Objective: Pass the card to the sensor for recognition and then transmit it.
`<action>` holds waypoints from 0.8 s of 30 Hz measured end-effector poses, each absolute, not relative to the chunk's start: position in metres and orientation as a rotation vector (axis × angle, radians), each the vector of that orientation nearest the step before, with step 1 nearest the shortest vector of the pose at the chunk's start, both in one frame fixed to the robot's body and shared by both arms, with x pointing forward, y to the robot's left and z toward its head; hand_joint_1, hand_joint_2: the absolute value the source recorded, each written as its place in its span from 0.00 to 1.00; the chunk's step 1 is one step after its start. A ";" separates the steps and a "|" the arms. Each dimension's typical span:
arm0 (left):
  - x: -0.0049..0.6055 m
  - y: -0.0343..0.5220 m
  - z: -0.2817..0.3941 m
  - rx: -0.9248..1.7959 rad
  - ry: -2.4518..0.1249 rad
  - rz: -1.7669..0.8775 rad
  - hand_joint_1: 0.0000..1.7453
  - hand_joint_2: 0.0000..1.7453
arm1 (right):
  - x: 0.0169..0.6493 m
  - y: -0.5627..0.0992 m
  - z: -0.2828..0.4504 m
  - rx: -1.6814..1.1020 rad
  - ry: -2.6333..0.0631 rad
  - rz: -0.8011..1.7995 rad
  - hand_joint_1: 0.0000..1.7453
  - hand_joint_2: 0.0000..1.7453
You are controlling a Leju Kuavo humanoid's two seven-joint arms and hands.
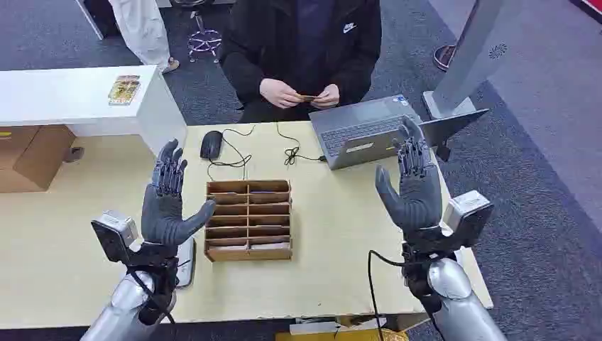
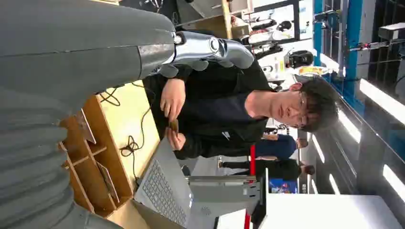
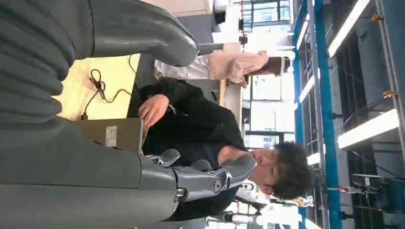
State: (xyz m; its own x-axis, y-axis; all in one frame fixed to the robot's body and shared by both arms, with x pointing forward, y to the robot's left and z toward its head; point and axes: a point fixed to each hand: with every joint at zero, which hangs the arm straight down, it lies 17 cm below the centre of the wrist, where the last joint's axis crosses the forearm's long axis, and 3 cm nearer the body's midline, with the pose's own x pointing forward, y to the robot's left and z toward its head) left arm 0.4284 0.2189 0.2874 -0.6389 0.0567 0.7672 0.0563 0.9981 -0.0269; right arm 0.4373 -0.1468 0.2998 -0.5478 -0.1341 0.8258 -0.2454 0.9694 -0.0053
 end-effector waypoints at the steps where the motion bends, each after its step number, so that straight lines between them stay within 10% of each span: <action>1: 0.428 0.219 0.287 -0.078 -2.265 0.000 0.00 1.00 | 0.437 -0.147 0.300 0.266 -2.157 0.148 0.00 1.00; 24: 0.452 0.256 0.292 0.266 -2.301 -0.052 0.00 1.00 | 0.437 -0.147 0.300 0.265 -2.157 0.147 0.00 1.00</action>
State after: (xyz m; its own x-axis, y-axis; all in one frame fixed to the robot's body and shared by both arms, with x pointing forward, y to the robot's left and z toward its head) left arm 0.4519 0.2559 0.2916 -0.6568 -0.2076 0.7249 -0.1746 0.9771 0.1216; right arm 0.4374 -0.1468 0.2998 -0.5478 -0.1340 0.8258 -0.2450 0.9695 -0.0052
